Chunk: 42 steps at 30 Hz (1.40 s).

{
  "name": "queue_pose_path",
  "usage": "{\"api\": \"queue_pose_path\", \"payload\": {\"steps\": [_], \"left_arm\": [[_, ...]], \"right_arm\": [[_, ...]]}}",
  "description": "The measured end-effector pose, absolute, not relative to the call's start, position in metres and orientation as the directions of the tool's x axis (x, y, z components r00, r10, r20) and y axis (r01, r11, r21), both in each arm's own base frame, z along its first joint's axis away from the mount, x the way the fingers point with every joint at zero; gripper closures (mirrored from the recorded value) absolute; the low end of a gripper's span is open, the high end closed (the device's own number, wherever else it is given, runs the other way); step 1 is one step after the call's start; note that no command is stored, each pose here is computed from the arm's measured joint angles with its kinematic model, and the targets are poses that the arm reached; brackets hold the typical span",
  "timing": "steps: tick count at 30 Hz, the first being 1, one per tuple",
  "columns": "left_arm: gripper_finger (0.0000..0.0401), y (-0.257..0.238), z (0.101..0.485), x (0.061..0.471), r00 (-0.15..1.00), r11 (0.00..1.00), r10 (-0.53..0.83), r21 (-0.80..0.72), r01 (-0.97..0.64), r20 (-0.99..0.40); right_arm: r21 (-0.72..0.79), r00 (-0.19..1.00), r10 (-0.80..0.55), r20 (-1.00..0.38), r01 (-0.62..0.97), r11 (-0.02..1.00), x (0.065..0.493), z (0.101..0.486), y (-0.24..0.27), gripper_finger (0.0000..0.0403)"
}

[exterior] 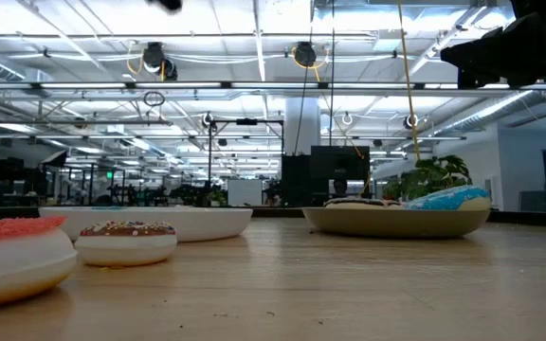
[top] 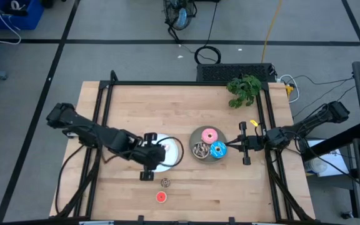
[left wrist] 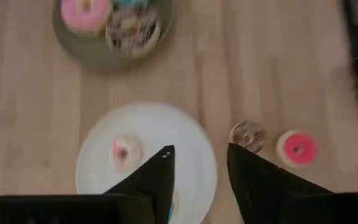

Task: Pick & Place donuts
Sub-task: Put the small orange donut on the white plate

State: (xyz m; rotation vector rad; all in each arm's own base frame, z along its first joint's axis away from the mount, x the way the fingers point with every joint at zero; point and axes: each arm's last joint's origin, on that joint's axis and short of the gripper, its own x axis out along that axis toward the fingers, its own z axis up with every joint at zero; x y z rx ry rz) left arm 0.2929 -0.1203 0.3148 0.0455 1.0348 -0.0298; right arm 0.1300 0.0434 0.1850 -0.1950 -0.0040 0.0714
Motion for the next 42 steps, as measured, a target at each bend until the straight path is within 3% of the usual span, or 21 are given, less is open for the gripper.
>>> {"api": "queue_pose_path", "payload": {"steps": [5, 12, 21, 25, 29, 36, 42], "left_arm": [[0.0306, -0.135, 0.341, 0.289, 0.591, 0.994, 0.004, 0.069, 0.087, -0.807], [0.0393, -0.148, 0.34, 0.282, 0.582, 0.986, -0.026, 0.074, 0.147, -0.813], [0.0387, -0.149, 0.339, 0.282, 0.592, 0.984, 0.006, 0.112, 0.142, -0.806], [0.0391, -0.161, 0.317, 0.299, 0.567, 0.981, 0.044, 0.143, 0.13, -0.822], [0.0365, -0.183, 0.283, 0.323, 0.534, 0.975, 0.025, 0.14, 0.175, -0.845], [0.0273, -0.218, 0.245, 0.341, 0.433, 0.969, 0.022, 0.127, 0.213, -0.901], [0.0218, -0.241, 0.218, 0.34, 0.314, 0.968, -0.109, -0.029, 0.25, -0.943]], "right_arm": [[-0.194, 0.997, 0.071, -0.003, -0.07, 0.978, 0.13, 0.185, 0.043, 0.0403], [-0.194, 0.997, 0.071, -0.003, -0.07, 0.978, 0.13, 0.185, 0.043, 0.0403], [-0.202, 0.997, 0.071, -0.002, -0.07, 0.977, 0.13, 0.185, 0.043, 0.0403], [-0.201, 0.997, 0.071, -0.001, -0.07, 0.977, 0.13, 0.185, 0.043, 0.0403], [-0.188, 0.997, 0.071, -0.002, -0.07, 0.98, 0.13, 0.185, 0.043, 0.0403], [-0.168, 0.997, 0.073, -0.003, -0.073, 0.983, 0.13, 0.185, 0.043, 0.0403], [-0.127, 0.997, 0.074, -0.003, -0.073, 0.989, 0.13, 0.185, 0.043, 0.0403]]}}
